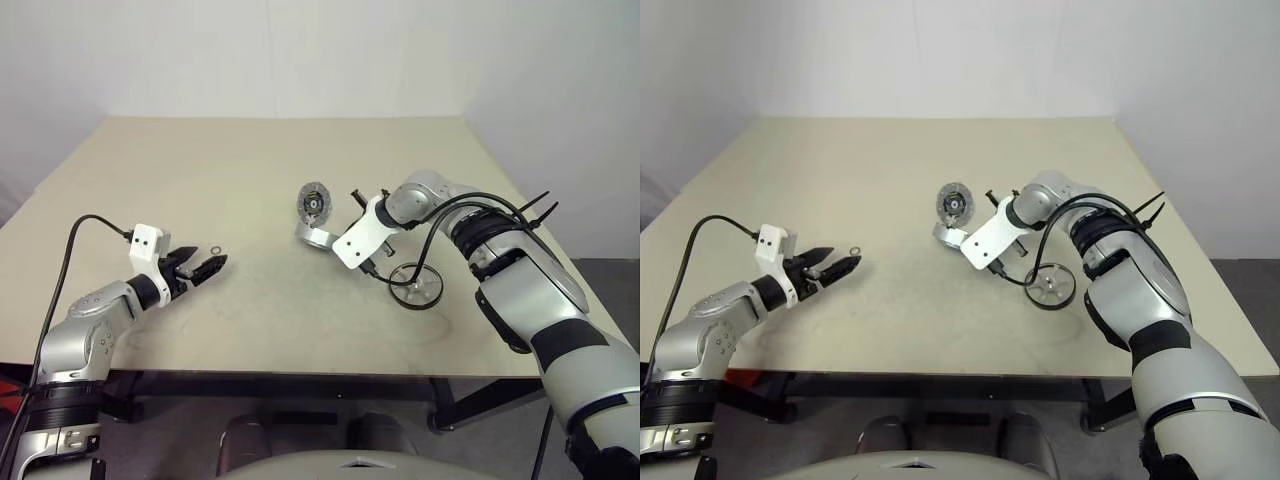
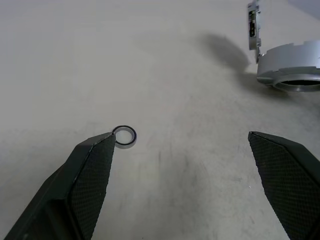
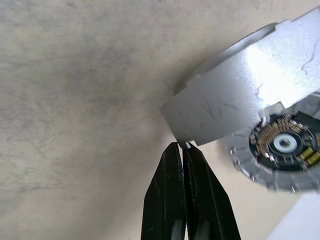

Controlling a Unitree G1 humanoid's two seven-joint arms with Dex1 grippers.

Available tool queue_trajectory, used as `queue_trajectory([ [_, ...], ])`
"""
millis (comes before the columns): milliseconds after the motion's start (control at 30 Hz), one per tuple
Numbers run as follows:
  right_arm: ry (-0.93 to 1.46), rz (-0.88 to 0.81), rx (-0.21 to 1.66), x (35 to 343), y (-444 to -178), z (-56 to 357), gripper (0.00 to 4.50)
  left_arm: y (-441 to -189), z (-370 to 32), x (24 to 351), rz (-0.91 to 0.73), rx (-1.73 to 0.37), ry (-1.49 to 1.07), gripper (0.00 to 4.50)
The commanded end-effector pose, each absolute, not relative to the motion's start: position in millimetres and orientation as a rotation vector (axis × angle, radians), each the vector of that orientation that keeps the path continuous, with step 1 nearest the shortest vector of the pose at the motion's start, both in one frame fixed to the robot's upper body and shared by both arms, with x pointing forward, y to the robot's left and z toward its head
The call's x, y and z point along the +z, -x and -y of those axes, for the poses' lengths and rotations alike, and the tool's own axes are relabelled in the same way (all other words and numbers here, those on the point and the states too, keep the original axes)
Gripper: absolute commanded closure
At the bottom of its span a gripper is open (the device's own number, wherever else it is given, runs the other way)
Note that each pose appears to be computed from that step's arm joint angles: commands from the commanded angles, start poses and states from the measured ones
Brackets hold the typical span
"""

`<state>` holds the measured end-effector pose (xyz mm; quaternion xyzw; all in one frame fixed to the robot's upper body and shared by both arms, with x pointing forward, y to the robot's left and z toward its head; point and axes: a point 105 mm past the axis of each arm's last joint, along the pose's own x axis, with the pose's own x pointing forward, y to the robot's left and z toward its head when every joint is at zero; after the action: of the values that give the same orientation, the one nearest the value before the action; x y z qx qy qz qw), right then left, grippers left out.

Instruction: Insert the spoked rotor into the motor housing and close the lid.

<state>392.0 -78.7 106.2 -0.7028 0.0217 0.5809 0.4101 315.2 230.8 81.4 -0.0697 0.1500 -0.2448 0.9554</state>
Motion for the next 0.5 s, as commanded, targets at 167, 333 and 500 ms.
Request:
queue_trajectory([
  [167, 1.779, 0.029, 1.44, 126.6, -394.5, 69.4, 2.57, -318.2, -232.1, 93.6, -0.258, -0.497, 0.115, 0.0],
  [333, 1.771, 0.033, 1.438, 127.0, -394.5, 68.6, 2.57, -317.9, -233.1, 93.3, -0.258, -0.493, 0.114, 0.0],
  [500, 1.765, 0.032, 1.444, 127.2, -393.7, 69.2, 2.57, -317.8, -233.0, 93.0, -0.259, -0.493, 0.114, 0.0],
])
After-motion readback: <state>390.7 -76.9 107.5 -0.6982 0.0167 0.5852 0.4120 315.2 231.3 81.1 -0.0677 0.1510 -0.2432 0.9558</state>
